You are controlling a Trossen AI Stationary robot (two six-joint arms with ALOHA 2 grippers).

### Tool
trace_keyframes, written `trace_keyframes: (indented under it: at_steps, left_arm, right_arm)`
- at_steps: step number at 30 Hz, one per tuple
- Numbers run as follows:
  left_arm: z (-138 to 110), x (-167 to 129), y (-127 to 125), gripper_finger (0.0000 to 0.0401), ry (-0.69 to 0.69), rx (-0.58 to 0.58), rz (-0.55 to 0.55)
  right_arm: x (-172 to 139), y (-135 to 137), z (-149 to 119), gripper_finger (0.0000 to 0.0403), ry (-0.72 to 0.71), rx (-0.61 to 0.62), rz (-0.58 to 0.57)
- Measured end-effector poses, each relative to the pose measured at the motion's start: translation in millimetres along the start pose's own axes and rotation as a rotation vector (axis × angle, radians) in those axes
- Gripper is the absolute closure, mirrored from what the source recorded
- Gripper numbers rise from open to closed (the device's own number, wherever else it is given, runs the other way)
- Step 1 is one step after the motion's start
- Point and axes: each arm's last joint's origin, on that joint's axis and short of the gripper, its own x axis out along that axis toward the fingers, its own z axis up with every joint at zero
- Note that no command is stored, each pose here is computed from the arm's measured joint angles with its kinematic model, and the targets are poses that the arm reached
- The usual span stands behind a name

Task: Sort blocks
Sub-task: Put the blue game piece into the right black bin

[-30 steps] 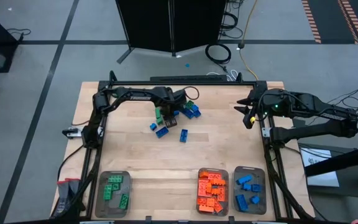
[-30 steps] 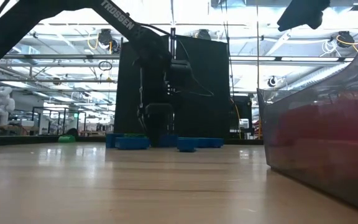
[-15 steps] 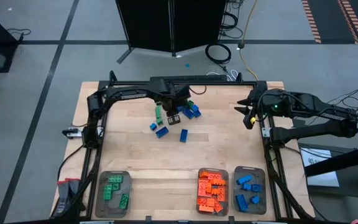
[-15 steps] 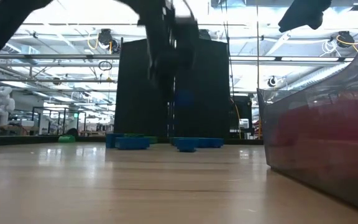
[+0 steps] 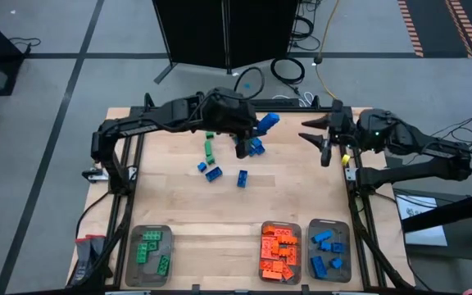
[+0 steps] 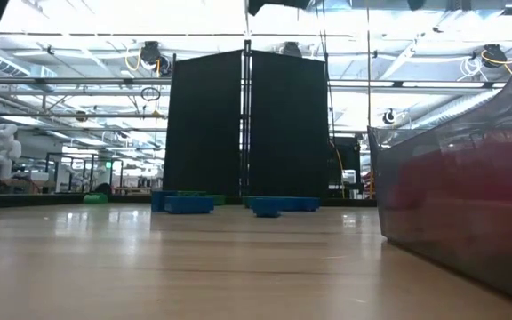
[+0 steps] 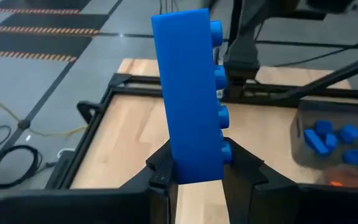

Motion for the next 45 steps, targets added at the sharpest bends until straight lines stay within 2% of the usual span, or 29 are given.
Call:
trace_keyframes:
  at_steps: [6, 10, 14, 21, 27, 36, 40, 43, 45]
  left_arm:
    - [3.3, 1.6, -11.2, 0.0326, -0.035, 0.049, -0.032]
    - [6.0, 6.4, -17.1, 0.0326, -0.073, 0.074, -0.042]
    - [6.3, 9.0, -17.5, 0.0326, -0.081, 0.088, -0.041]
    - [2.4, 12.5, -17.8, 0.0326, -0.048, 0.102, -0.048]
    - [-2.0, 17.0, -17.7, 0.0326, -0.039, 0.125, -0.049]
    - [1.5, 17.1, -17.6, 0.0326, -0.078, 0.129, -0.045]
    - [2.0, 17.0, -18.9, 0.0326, -0.087, 0.129, -0.091]
    - [1.9, 17.0, -19.0, 0.0326, -0.087, 0.130, -0.093]
    - [1.9, 17.0, -18.9, 0.0326, -0.086, 0.127, -0.093]
  right_arm:
    - [12.3, 2.2, 12.1, 0.0148, -0.112, -0.024, -0.009]
    - [29.5, 5.7, 14.2, 0.0084, -0.128, -0.019, -0.009]
    - [44.4, 9.6, 14.2, 0.0056, -0.097, -0.033, 0.005]
    - [52.8, 13.4, 21.6, 0.0064, -0.098, -0.059, 0.079]
    - [47.5, 12.1, 32.9, 0.0080, -0.137, -0.061, 0.077]
    - [51.8, 13.1, 28.4, 0.0103, -0.083, -0.058, 0.081]
    - [55.9, 13.9, 27.3, 0.0105, -0.075, -0.060, 0.081]
    - [59.4, 14.7, 26.8, 0.0123, -0.072, -0.062, 0.083]
    - [60.1, 15.1, 26.6, 0.0150, -0.072, -0.062, 0.089]
